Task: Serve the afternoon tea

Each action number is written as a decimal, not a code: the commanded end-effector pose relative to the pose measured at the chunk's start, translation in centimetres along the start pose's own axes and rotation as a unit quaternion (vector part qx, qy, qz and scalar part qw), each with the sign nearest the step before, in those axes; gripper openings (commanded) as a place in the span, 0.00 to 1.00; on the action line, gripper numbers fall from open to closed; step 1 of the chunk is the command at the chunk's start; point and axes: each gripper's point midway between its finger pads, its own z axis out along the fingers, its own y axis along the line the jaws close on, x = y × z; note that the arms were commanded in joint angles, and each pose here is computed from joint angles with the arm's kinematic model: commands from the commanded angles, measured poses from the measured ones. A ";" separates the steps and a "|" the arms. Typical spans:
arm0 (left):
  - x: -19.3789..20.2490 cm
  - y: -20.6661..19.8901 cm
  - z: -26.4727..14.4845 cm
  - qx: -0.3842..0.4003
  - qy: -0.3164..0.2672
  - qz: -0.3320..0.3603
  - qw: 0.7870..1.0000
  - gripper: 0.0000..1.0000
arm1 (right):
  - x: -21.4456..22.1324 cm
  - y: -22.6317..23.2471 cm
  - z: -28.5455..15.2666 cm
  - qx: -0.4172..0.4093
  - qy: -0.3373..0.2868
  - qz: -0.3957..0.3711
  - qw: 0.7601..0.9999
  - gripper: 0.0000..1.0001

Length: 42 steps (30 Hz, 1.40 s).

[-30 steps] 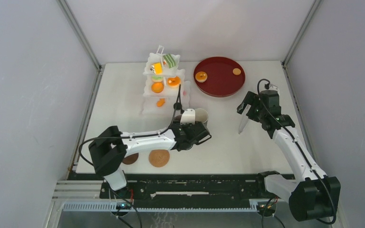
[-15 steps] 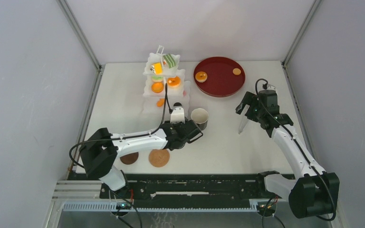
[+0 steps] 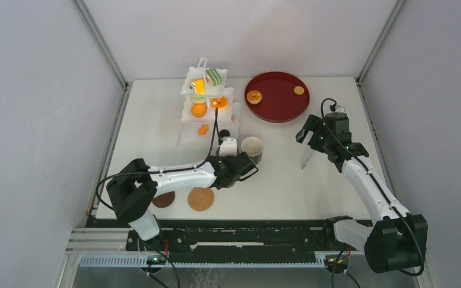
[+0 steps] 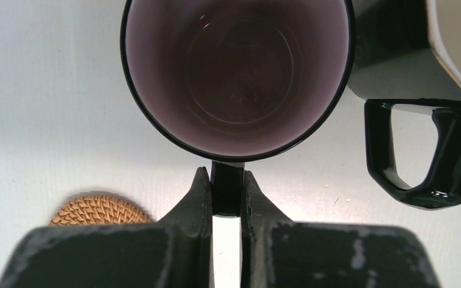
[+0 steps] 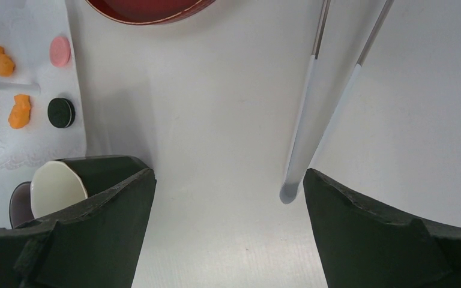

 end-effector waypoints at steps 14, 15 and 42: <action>-2.5 12.5 -6.9 -0.106 -0.056 -0.101 0.988 0.00 | -0.8 2.8 -0.2 -0.056 -0.015 -0.012 0.998 1.00; -2.2 13.4 -7.1 -0.116 -0.055 -0.111 0.985 0.00 | -0.6 3.1 -0.2 -0.059 -0.013 -0.013 0.998 1.00; 6.7 22.2 -7.2 -0.188 -0.005 -0.273 0.943 0.00 | 1.5 6.7 -0.5 -0.082 0.012 -0.055 0.995 1.00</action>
